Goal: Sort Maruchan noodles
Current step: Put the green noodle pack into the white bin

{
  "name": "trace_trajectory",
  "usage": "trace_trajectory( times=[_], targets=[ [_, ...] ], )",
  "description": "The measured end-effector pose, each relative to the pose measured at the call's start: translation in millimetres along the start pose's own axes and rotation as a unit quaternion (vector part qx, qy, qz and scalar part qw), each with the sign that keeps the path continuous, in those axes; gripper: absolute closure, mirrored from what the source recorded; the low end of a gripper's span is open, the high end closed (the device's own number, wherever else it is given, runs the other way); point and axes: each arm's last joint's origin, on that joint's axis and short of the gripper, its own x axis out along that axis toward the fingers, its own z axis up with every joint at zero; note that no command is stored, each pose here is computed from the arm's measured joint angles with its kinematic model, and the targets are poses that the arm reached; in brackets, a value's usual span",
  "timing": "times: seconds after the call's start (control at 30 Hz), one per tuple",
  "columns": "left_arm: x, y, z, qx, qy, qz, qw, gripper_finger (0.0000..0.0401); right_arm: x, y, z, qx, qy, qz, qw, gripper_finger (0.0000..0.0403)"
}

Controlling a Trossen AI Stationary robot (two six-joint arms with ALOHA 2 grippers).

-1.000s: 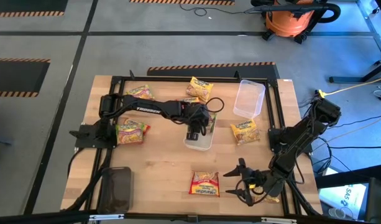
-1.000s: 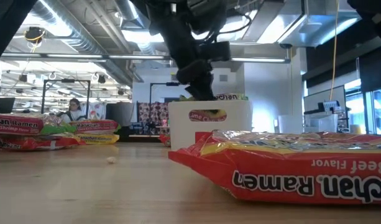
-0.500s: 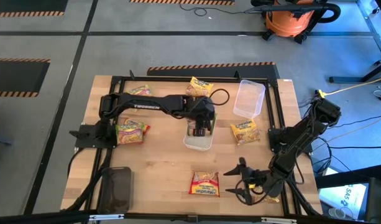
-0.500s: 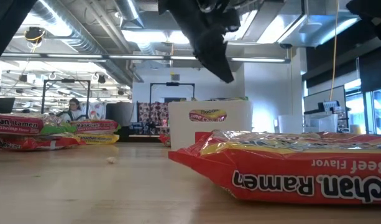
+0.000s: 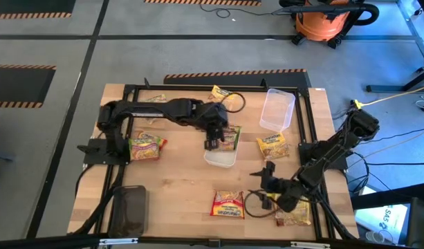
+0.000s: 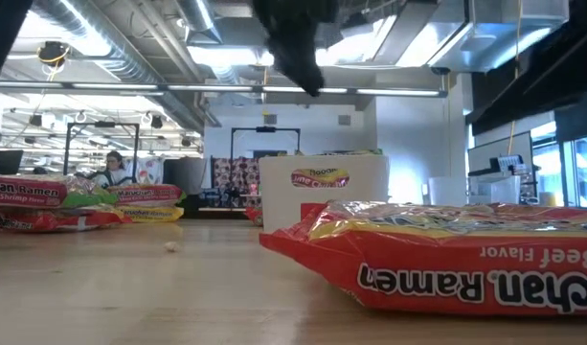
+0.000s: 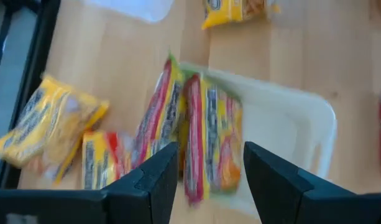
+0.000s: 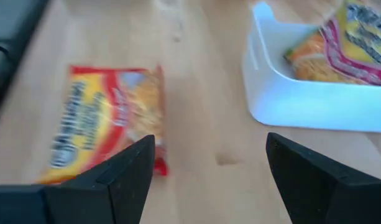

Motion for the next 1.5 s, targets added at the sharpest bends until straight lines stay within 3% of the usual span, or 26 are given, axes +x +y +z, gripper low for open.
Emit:
trace_trajectory(
  times=[0.1, 0.3, 0.63, 0.87, 0.97, 1.23, 1.4, 1.5],
  targets=[
    [-19.6, -0.2, -10.4, -0.029, -0.017, 0.02, 0.999, 0.0227, 6.3, -8.9, 0.6, -0.007, 0.017, -0.022, 1.0, 0.0119],
    [-35.6, 6.2, -54.6, -0.107, 0.002, 0.045, 0.993, 0.0227, 13.4, -19.6, -6.8, -0.015, 0.034, -0.032, 0.999, 0.0119],
    [-34.7, 41.2, -126.6, -0.225, 0.048, 0.098, 0.968, 0.0227, 19.1, -29.9, -13.4, -0.016, 0.052, -0.046, 0.997, 0.0119],
    [-9.2, 58.6, -136.1, -0.223, 0.082, 0.141, 0.961, 0.0227, 29.2, -47.1, -10.4, -0.007, 0.075, -0.084, 0.994, 0.0119],
    [1.8, 75.6, -141.0, -0.239, 0.104, 0.187, 0.947, 0.0227, 32.8, -54.7, -9.7, -0.006, 0.085, -0.102, 0.991, 0.0119],
    [24.0, 116.2, -167.5, -0.28, 0.204, 0.238, 0.907, 0.0227, 39.2, -72.1, -19.7, -0.012, 0.106, -0.132, 0.986, 0.0119],
    [25.5, 125.4, -180.7, -0.292, 0.257, 0.267, 0.882, 0.0227, 39.7, -78.3, -28.6, -0.002, 0.114, -0.143, 0.983, 0.0119],
    [30.0, 126.4, -183.6, -0.286, 0.271, 0.269, 0.879, 0.0227, 40.4, -78.6, -30.3, 0.0, 0.108, -0.139, 0.984, 0.0119]
  ],
)
